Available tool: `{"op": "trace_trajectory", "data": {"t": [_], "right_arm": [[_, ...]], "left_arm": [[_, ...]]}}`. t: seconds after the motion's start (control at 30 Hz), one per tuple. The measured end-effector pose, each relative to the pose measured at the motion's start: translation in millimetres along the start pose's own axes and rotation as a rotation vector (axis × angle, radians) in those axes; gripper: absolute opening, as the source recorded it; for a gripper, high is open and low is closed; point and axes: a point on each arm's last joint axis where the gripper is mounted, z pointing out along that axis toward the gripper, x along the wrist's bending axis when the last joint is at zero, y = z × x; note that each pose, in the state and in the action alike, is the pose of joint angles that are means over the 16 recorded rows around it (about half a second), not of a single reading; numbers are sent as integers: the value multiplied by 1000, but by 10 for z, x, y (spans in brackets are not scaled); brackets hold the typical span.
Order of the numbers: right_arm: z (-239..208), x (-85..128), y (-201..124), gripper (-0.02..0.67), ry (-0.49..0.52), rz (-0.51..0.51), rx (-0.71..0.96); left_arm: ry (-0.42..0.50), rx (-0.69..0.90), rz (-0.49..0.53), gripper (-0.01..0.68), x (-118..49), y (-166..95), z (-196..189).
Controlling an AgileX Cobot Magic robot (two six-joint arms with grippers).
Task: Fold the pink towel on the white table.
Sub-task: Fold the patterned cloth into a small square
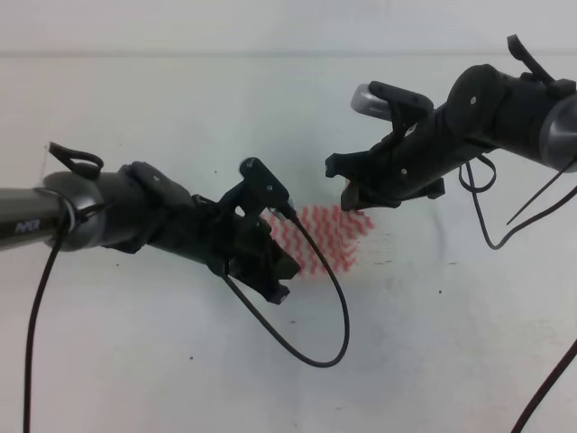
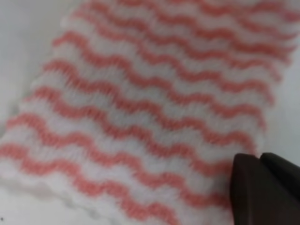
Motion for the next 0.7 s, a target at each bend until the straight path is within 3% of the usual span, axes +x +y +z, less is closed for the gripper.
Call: {"op": "trace_trajectory", "data": {"t": [0.3, 0.7], "right_arm": [[2, -1, 1, -14, 0, 0, -1], [-6, 2, -1, -13, -2, -3, 1]], "left_arm": [[0, -16, 5, -4, 5, 18, 2], [82, -61, 77, -4, 39, 157, -163]]}}
